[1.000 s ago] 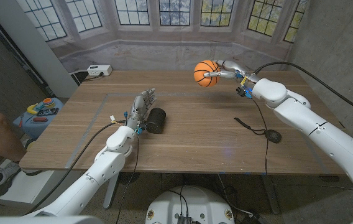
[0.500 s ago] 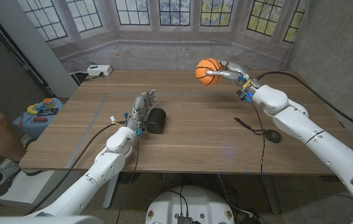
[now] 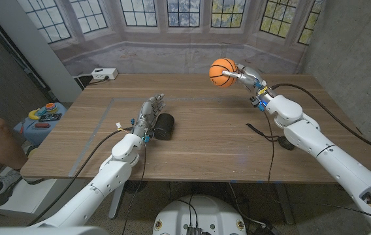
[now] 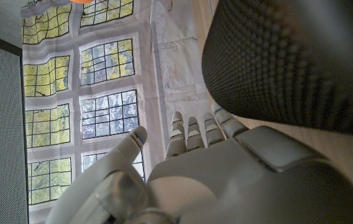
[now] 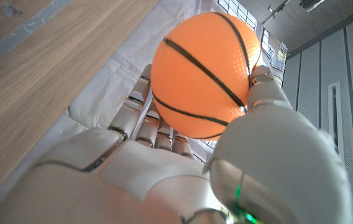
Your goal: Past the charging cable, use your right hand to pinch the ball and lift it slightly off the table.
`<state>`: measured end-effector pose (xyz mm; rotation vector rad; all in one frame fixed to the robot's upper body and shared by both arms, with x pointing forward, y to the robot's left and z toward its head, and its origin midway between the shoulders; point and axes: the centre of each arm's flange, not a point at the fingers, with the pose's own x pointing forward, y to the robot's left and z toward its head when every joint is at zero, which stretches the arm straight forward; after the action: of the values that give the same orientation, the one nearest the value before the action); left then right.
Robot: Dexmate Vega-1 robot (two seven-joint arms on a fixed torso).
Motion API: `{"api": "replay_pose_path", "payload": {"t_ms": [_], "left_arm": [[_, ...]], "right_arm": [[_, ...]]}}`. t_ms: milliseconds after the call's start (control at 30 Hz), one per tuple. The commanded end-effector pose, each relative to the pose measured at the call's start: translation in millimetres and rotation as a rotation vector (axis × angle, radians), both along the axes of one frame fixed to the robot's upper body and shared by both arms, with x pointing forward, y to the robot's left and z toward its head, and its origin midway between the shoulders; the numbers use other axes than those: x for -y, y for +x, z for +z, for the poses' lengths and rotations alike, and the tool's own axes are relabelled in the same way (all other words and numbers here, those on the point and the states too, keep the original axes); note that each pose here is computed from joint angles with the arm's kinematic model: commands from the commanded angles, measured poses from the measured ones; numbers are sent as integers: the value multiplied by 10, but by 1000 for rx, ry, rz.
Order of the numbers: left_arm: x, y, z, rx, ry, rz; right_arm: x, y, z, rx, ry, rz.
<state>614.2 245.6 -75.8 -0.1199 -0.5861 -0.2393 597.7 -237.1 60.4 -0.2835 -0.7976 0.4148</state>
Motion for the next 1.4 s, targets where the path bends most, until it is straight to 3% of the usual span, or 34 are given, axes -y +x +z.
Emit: {"api": "replay_pose_path", "payload": {"t_ms": [33,900,1400], "left_arm": [[-18,-3,-36,-6,-4,-1],[-13,-60,-115,-16,-7,-6],[28,-88,-149,-22,-5,-10]], "right_arm": [[17,100,-113,-31,101,73],[45,228,-348,-80,294,201],[-64,327,-509,-130,345,258]]}}
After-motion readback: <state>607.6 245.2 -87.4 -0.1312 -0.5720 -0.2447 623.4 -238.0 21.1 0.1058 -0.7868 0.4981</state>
